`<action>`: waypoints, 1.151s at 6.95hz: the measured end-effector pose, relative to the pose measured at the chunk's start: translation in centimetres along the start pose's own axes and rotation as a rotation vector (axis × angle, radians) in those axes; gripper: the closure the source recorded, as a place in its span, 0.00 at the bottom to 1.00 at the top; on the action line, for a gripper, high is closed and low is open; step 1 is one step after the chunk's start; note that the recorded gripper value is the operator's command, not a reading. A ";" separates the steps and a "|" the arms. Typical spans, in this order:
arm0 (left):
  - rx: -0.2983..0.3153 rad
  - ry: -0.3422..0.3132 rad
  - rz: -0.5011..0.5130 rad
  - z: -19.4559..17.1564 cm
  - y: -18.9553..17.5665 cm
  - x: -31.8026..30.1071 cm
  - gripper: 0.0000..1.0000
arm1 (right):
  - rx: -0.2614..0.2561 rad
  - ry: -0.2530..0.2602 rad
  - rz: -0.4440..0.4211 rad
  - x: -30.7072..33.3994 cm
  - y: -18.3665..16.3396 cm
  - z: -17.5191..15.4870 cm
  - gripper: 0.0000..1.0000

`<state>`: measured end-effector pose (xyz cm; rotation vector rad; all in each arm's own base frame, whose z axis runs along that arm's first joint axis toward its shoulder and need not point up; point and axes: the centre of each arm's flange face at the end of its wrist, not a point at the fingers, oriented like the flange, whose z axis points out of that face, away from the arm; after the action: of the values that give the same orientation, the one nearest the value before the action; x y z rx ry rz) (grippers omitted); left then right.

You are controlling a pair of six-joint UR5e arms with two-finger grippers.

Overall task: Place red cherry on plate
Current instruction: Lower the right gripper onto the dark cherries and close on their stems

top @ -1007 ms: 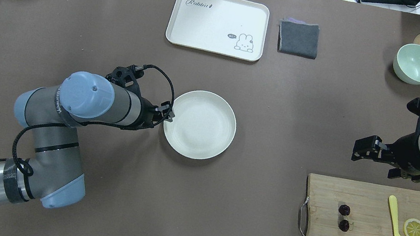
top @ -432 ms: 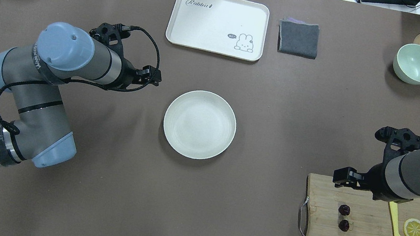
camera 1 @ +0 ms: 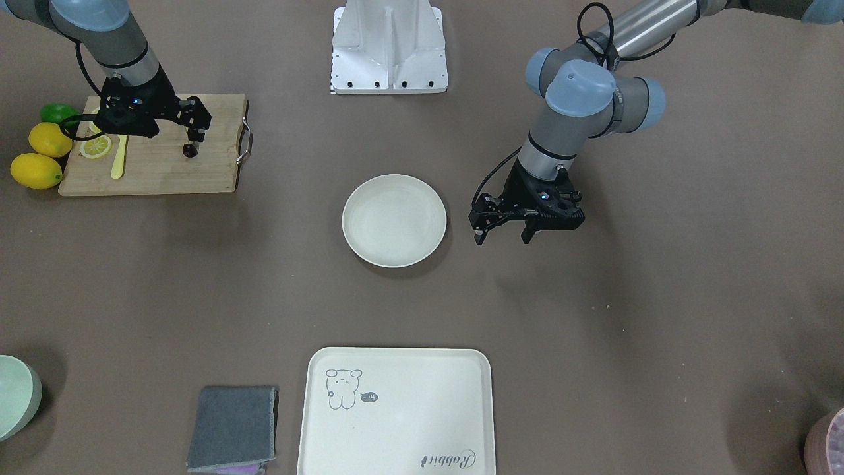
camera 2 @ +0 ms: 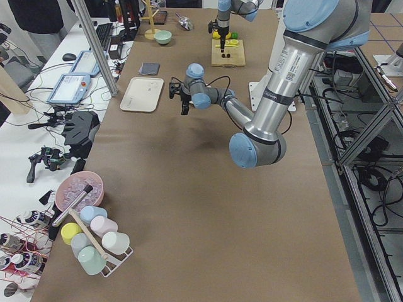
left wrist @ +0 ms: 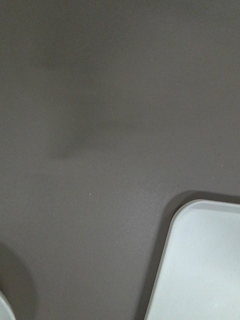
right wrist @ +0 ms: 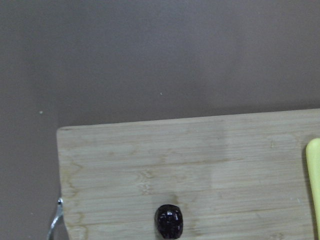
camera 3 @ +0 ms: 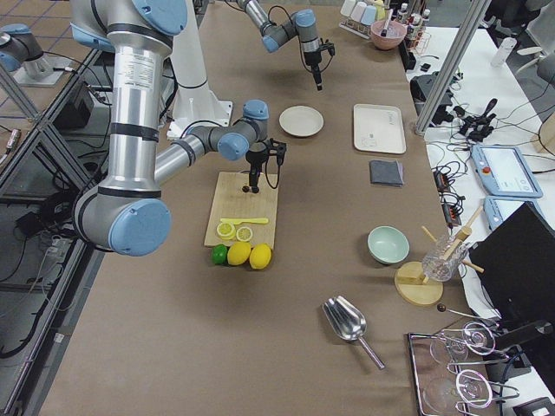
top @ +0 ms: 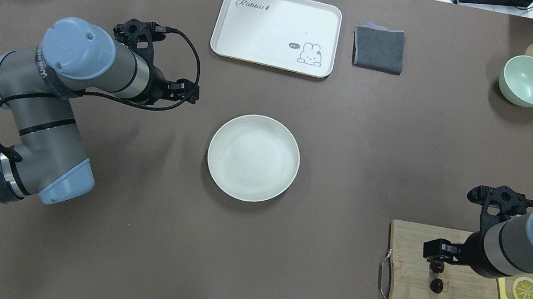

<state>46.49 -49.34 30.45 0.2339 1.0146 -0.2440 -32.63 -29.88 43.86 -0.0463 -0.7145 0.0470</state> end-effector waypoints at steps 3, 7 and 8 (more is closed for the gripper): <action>0.006 -0.001 0.000 -0.2 -0.4 -0.2 0.02 | -0.023 -0.021 -0.040 1.3 2.0 2.2 0.12; 0.009 -0.004 -0.004 -0.2 -0.5 -0.4 0.02 | -0.028 -0.028 -0.047 0.4 3.1 2.6 0.99; 0.009 -0.004 -0.005 -0.2 -0.5 -0.4 0.02 | -0.025 -0.031 -0.047 0.3 3.1 2.4 1.00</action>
<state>45.96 -49.76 30.68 0.2391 1.0102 -0.2531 -34.11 -26.70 45.68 -0.0528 -0.7469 -0.0061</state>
